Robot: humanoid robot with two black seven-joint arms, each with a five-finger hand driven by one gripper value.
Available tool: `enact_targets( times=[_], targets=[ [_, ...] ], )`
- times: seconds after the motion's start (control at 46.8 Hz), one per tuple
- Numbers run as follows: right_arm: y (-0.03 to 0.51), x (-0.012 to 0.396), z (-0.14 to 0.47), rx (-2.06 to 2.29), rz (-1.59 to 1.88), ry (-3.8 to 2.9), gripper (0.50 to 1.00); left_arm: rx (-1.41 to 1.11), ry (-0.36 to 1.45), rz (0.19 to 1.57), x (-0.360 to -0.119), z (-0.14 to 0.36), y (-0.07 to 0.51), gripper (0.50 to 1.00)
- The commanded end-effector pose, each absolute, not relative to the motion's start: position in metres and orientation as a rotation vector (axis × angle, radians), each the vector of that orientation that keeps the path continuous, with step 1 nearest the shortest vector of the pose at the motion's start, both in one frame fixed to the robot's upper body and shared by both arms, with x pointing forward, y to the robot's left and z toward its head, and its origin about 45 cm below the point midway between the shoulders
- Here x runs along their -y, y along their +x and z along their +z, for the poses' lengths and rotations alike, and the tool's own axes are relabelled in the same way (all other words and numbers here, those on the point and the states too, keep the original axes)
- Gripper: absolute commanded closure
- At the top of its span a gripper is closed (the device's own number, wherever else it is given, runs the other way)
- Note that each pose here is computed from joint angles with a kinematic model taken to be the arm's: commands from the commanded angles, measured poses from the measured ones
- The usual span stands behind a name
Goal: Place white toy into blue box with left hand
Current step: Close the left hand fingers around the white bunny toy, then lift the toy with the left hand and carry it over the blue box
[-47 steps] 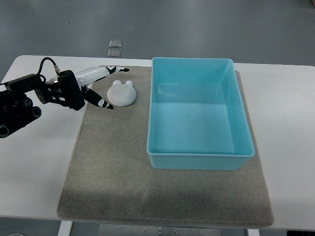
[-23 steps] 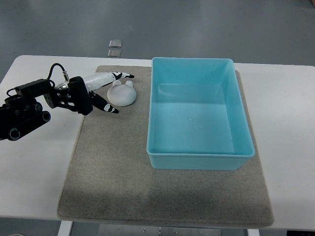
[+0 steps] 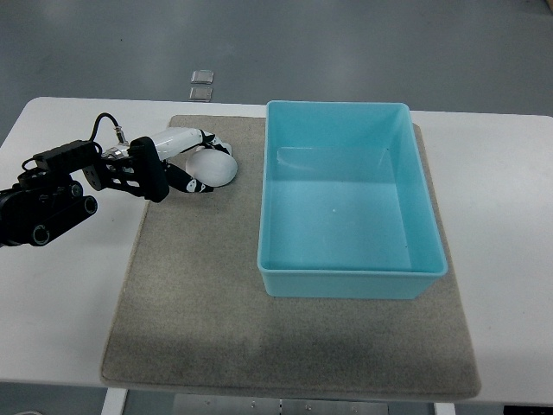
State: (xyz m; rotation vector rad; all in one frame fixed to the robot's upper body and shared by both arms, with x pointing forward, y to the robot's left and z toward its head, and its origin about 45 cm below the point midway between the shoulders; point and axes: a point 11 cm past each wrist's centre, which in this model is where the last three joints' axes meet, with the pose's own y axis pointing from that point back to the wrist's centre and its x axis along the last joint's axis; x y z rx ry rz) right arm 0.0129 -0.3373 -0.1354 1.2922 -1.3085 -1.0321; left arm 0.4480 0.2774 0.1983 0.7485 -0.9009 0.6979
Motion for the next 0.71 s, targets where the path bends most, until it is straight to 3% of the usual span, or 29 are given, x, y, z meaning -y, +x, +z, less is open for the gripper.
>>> enact_targets(
  times=[0.0,0.043,0.363,0.684],
  targets=[
    [0.013,0.337,-0.135,1.309,-1.032,1.293,0.564,0.9,0.755,0.711,-0.278,0.199,0.449,0.947],
    [0.013,0.337,-0.135,1.308,-1.033,1.292,0.564,0.907,0.757,0.715,-0.278,0.199,0.45,1.0],
    [0.013,0.337,-0.135,1.308,-1.033,1.292,0.564,0.922,0.738,0.761,-0.279,0.212,0.456,1.0],
    [0.013,0.337,-0.135,1.308,-1.033,1.292,0.564,1.05,0.665,0.924,-0.294,0.27,0.478,1.0]
  ],
)
